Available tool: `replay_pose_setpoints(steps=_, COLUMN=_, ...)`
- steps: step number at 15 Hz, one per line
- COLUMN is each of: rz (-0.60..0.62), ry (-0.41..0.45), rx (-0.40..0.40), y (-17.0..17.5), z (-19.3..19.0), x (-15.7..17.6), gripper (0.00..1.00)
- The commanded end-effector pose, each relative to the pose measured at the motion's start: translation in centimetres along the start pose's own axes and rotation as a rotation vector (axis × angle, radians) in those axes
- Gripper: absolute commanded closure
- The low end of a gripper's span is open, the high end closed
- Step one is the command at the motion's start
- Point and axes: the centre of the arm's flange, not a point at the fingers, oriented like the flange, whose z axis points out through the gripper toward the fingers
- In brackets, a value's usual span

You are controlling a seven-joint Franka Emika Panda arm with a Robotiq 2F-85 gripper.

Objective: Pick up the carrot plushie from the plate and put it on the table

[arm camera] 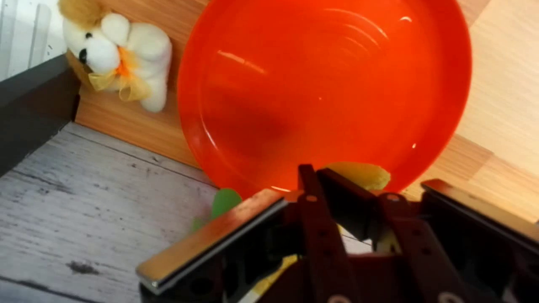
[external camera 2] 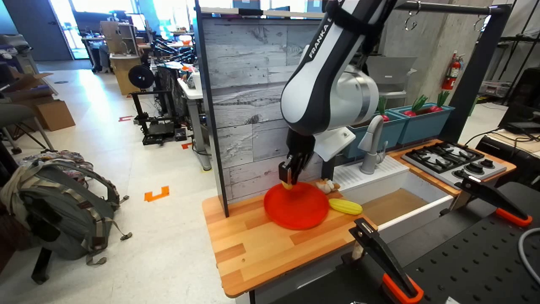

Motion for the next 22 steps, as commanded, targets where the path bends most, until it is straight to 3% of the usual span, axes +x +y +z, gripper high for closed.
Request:
replay_pose_setpoints(steps=1, rz=-0.072, ry=0.018, rx=0.002, y=-0.9, z=-2.3, x=-0.7, gripper=0.98)
replay_pose_setpoints(steps=13, rz=-0.320, ry=-0.090, rx=0.022, y=-8.1, z=-0.7, x=0.6, gripper=0.98)
replay_pose_setpoints(steps=22, rz=-0.439, ry=-0.252, rx=0.052, y=-12.1, z=2.5, x=2.0, gripper=0.98)
